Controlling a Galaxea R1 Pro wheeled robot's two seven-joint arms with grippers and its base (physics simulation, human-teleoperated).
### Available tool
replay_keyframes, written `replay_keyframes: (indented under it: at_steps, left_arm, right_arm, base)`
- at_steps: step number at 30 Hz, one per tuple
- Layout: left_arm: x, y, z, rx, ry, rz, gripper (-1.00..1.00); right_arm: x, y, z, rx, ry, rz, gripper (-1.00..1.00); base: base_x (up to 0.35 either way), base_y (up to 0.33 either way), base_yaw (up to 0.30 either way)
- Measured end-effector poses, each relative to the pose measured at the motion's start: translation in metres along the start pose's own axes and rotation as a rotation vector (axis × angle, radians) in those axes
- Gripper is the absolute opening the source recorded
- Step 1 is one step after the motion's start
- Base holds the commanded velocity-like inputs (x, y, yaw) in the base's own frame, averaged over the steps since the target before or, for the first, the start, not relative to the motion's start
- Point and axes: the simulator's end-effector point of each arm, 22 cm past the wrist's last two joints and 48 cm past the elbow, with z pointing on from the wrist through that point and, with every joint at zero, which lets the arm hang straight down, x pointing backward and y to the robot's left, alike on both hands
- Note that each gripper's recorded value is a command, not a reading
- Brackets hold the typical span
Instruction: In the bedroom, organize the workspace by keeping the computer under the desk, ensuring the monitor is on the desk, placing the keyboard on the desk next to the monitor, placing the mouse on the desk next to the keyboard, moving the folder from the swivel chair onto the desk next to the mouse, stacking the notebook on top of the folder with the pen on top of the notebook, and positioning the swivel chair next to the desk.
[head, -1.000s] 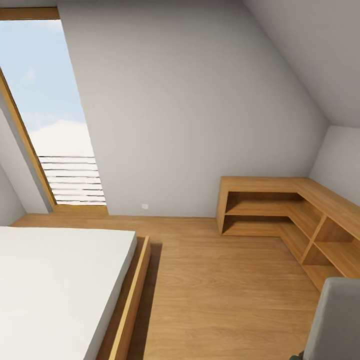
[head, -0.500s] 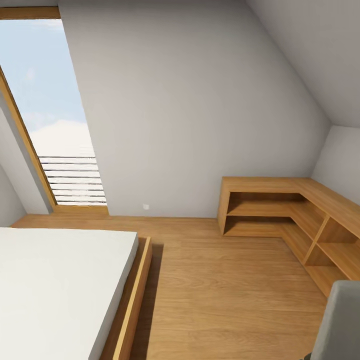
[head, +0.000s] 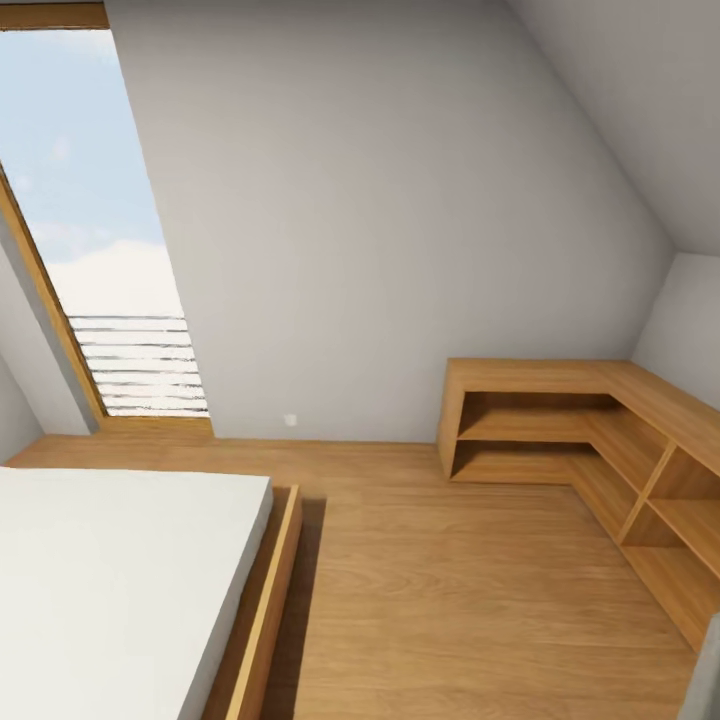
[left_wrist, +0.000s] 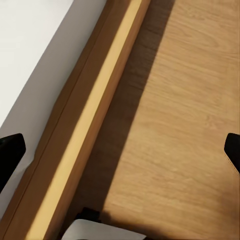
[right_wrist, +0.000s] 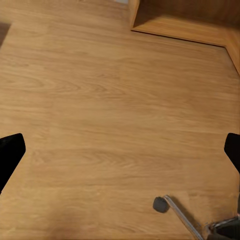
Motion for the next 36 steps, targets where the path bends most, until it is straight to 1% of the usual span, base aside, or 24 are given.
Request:
replay_keyframes:
  at_steps: [36]
  left_arm:
    - [0.0005, -0.0007, -0.0001, 0.001, 0.001, 0.0, 1.0]
  right_arm:
    - [0.0, 0.0, 0.0, 0.0, 0.0, 0.0, 1.0]
  base:
    - [0.295, -0.006, 0.0]
